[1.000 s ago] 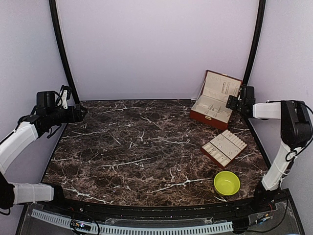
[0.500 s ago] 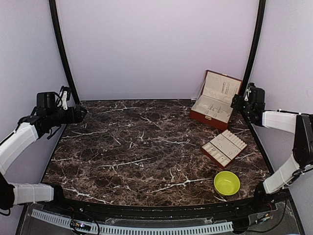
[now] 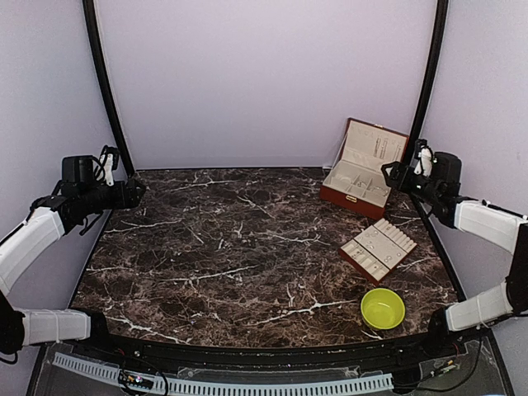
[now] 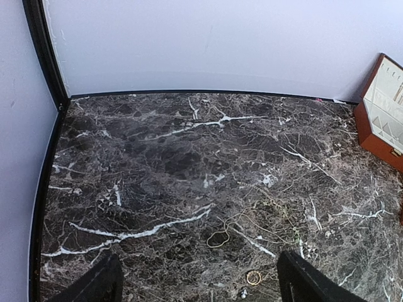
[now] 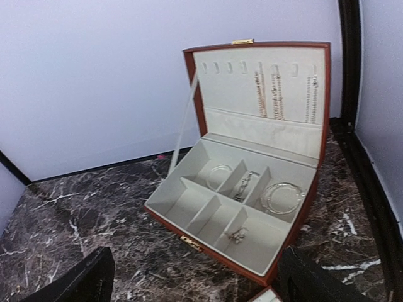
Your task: Organize the mixed jewelry
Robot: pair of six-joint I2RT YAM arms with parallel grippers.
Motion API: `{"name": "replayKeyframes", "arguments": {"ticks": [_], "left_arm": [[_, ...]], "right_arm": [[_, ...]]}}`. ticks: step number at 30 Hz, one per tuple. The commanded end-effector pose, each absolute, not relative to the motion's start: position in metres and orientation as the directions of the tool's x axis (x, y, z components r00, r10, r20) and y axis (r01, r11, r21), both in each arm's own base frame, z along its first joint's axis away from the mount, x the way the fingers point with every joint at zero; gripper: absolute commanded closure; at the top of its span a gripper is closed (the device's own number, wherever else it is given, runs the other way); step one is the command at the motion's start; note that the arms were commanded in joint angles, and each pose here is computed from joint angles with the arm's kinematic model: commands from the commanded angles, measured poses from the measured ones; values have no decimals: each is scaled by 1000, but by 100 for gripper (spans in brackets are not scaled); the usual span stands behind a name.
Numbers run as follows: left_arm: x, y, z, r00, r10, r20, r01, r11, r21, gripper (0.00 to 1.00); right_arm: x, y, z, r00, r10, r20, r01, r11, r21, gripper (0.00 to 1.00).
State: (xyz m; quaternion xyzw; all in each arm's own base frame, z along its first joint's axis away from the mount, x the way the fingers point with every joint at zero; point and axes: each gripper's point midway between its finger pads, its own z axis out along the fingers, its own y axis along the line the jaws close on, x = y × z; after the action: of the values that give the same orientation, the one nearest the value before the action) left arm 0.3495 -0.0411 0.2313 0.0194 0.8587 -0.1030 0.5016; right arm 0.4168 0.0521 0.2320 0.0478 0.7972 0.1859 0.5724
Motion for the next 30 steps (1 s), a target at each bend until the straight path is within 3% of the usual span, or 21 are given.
{"name": "replayKeyframes", "arguments": {"ticks": [1,11,21,27,30], "left_arm": [[352,-43,226,-498,-63,-865,154,975,-159,13],[354,-61,207,-545,-20,-838,193,970,-149,18],[304,-169,156,-620,253,-743,455,887,-77,26],[256,-196,116,-690,342,-639,531,839,-124,38],[245,-183,99,-749,339,-570,475,874,-103,47]], "right_arm": [[400,92,234,-381,297,-876,-312,850,424,10],[385,150,229,-418,267,-868,-416,794,444,11],[378,185,212,-459,209,-863,-472,766,436,11],[380,193,200,-478,218,-851,-488,740,463,11],[382,197,199,-482,226,-847,-496,726,476,11]]}}
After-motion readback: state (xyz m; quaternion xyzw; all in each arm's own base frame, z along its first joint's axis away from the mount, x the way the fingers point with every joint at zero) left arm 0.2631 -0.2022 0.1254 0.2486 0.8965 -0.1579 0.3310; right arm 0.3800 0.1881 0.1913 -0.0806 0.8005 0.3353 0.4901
